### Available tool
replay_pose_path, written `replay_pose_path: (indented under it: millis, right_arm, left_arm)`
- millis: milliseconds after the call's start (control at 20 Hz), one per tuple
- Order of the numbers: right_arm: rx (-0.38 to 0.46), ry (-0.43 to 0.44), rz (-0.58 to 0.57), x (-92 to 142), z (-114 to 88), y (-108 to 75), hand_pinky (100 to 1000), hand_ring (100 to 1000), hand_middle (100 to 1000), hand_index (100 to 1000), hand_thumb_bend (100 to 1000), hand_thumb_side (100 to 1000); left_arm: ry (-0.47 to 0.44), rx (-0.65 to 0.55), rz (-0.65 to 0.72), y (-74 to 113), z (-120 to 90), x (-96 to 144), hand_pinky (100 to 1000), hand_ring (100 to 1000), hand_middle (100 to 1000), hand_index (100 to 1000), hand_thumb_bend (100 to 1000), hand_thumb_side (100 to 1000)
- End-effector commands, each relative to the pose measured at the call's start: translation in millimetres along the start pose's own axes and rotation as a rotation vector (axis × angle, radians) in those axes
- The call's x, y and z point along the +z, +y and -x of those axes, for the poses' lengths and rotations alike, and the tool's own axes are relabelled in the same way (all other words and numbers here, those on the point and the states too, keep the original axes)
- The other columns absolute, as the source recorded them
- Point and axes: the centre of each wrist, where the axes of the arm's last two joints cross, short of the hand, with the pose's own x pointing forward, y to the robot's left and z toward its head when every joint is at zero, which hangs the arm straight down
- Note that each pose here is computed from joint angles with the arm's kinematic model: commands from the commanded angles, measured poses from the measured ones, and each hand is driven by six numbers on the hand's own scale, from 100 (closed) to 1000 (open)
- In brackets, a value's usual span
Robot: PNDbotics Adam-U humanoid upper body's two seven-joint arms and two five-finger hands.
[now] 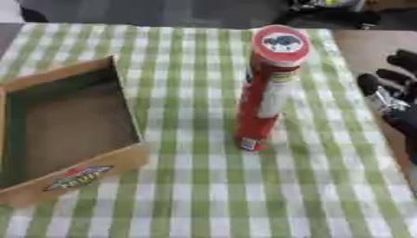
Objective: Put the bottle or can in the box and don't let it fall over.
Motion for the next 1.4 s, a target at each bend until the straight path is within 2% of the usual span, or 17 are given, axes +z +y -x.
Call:
replay_pose_path:
  millis: [50,650,1050,1400]
  right_arm:
    - [0.02,-0.035,-0.007,-4.1,-9.8,-2.9,782,793,799,815,586,222]
    - [0.031,-0.052,-0.083,-3.8,-9.5,-2.1,790,835,835,834,609,194]
    - [0.042,-0.066,-0.225,-3.6,-8.6,1.5,801,876,870,864,632,128]
    - [0.009,-0.069,-0.329,-3.3,-7.7,5.4,802,879,880,878,629,100]
  left_arm:
    - [-0.03,-0.02,-0.001,5.2,-7.5,-3.9,818,911,794,862,591,390]
    - [-0.027,-0.02,0.0,5.2,-6.9,-3.7,818,912,794,862,590,392]
    - [-0.025,-0.018,0.002,4.6,-6.6,-3.5,818,912,794,862,589,392]
    - [-0.025,-0.016,0.003,4.3,-6.3,-3.5,818,912,794,862,588,393]
